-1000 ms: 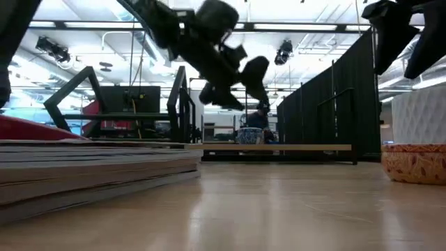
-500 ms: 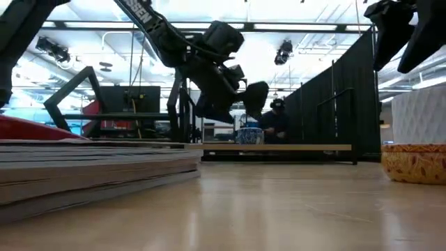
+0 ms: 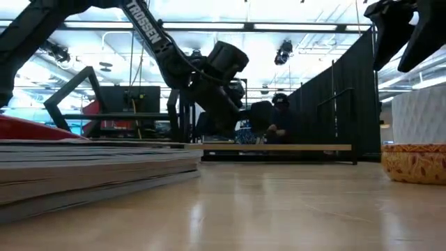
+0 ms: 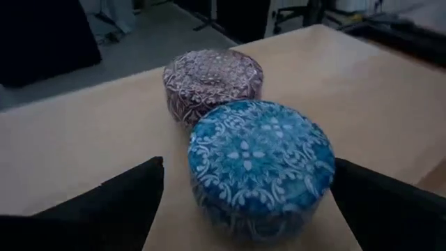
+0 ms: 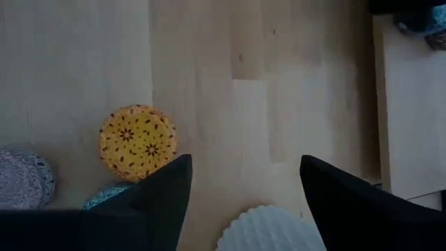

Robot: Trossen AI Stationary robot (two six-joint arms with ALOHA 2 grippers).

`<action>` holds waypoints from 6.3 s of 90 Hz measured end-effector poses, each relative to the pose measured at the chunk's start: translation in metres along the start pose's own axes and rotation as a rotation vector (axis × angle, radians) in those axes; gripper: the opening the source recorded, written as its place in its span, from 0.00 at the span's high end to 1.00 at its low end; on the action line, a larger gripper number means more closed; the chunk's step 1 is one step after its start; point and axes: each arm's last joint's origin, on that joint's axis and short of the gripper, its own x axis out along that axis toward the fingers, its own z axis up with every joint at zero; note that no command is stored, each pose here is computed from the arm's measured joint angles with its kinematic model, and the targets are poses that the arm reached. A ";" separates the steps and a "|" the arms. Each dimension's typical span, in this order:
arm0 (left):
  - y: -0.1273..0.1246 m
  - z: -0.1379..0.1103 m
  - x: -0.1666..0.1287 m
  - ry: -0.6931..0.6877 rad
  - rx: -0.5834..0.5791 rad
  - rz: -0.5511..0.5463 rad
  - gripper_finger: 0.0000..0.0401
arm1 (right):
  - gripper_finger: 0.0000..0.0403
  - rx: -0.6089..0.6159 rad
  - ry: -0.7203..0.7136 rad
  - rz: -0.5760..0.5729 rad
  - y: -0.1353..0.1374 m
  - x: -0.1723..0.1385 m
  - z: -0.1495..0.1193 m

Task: Stock shelves
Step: Remove the blue scented candle from the shelf, then remove the red scented candle from the shelf

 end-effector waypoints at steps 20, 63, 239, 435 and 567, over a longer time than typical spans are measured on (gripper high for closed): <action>0.005 0.002 0.006 0.012 -0.046 -0.021 0.17 | 0.42 0.002 -0.002 0.002 0.000 0.000 0.000; 0.000 0.004 -0.003 0.057 -0.058 -0.074 0.33 | 0.42 0.033 -0.001 0.014 0.001 0.000 0.001; -0.129 -0.035 -0.132 0.202 0.498 -1.101 0.03 | 0.51 0.306 -0.367 0.265 0.003 -0.046 0.014; 0.024 0.020 0.065 -0.021 0.241 -0.031 0.17 | 0.51 0.108 -0.237 -0.005 -0.035 -0.027 0.009; -0.039 0.052 0.061 0.139 0.418 -0.073 0.22 | 0.51 0.117 -0.214 0.005 -0.038 -0.025 0.010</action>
